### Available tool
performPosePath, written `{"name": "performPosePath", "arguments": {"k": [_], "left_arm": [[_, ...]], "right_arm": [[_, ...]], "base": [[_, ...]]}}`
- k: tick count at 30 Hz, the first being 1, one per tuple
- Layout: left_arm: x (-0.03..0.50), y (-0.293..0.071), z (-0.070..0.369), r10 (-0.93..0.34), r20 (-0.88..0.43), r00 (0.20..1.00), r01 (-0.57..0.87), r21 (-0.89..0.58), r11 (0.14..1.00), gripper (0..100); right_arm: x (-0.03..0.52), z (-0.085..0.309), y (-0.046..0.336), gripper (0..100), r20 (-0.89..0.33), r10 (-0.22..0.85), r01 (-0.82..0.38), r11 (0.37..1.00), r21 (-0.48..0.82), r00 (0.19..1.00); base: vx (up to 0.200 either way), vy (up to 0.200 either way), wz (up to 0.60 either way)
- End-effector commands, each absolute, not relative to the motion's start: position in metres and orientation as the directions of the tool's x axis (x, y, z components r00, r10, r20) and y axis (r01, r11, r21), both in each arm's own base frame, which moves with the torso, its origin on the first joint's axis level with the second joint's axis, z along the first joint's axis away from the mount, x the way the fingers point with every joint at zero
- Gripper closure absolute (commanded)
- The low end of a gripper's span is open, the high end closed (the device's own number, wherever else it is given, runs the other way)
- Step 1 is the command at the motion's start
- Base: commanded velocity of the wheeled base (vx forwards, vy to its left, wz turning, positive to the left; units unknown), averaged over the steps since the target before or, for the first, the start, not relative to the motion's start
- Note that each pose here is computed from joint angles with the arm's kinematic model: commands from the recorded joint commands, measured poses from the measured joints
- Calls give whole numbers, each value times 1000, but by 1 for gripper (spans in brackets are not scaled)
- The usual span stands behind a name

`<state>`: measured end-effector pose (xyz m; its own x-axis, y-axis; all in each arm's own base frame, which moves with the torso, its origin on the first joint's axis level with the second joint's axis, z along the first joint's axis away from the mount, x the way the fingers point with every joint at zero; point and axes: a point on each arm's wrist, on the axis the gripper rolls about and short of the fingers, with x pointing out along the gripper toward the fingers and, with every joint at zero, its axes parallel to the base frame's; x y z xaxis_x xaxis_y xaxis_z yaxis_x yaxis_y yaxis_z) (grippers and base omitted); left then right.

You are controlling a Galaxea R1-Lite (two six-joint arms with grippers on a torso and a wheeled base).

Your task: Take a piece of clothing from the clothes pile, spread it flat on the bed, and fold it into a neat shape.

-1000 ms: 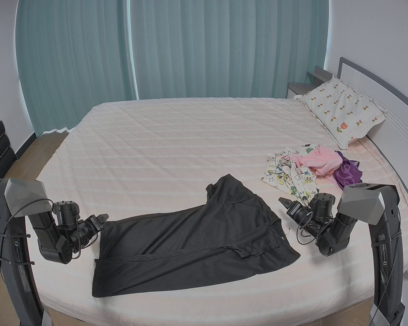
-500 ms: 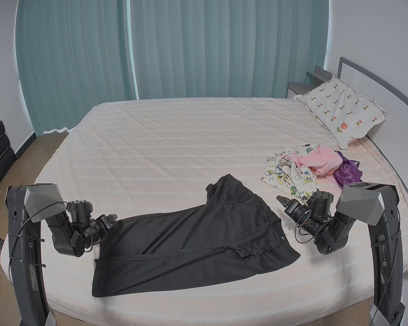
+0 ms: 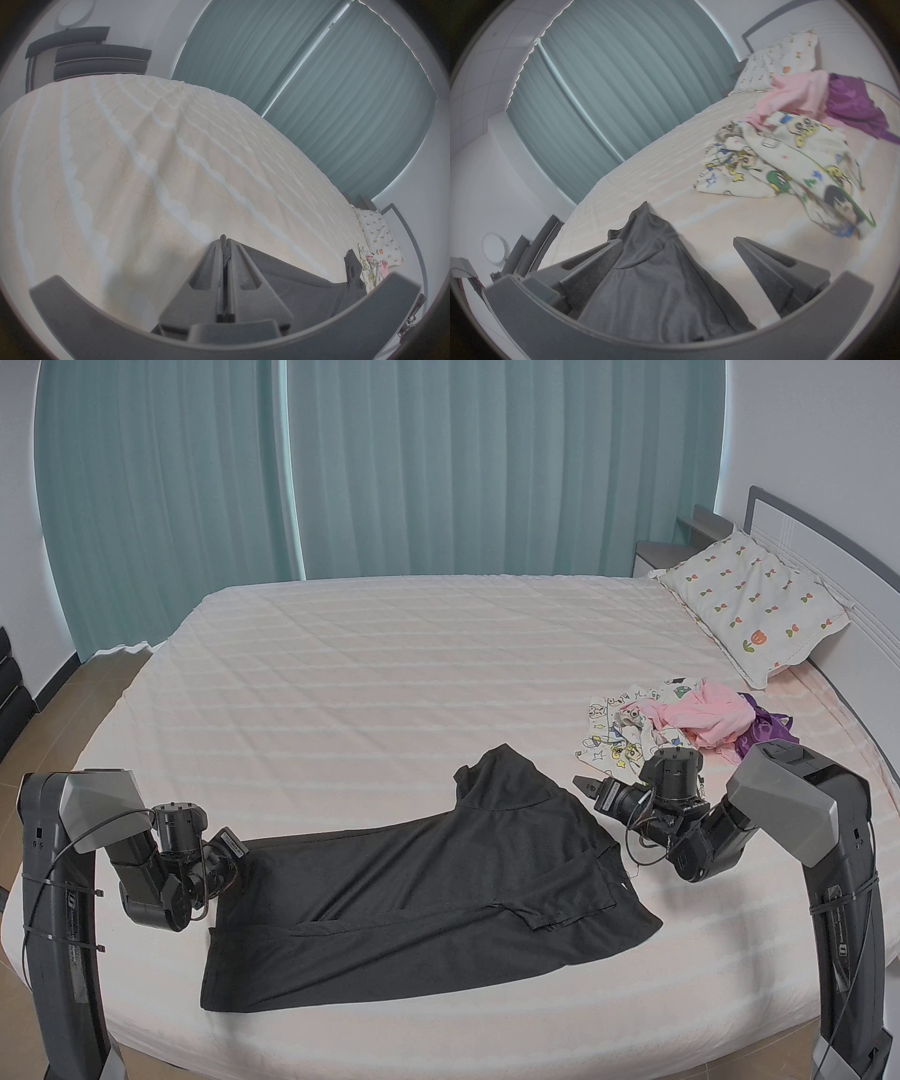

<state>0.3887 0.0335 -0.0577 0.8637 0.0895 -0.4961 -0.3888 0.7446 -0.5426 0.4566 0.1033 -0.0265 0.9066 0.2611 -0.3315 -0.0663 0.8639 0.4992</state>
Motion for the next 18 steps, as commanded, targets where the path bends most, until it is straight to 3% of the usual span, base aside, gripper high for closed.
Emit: {"name": "performPosePath", "arguments": {"k": [1,11,16,18], "left_arm": [[385,33,-53,103,-477,873,-399,-575,714,100],[376,33,-49,104,-482,870,-413,-597,687,100],[374,32,-48,104,-485,868,-416,-599,684,100],[377,33,-48,103,-478,872,-411,-603,683,100]], "right_arm": [[482,-18,113,0,-330,321,-152,880,449,887],[499,-44,148,0,-374,369,-207,890,407,851],[496,-37,140,0,-391,337,-173,901,398,857],[487,-13,114,0,-392,293,-121,905,407,872]], "base": [[0,0,0],[0,0,0],[0,0,0],[0,0,0]]}}
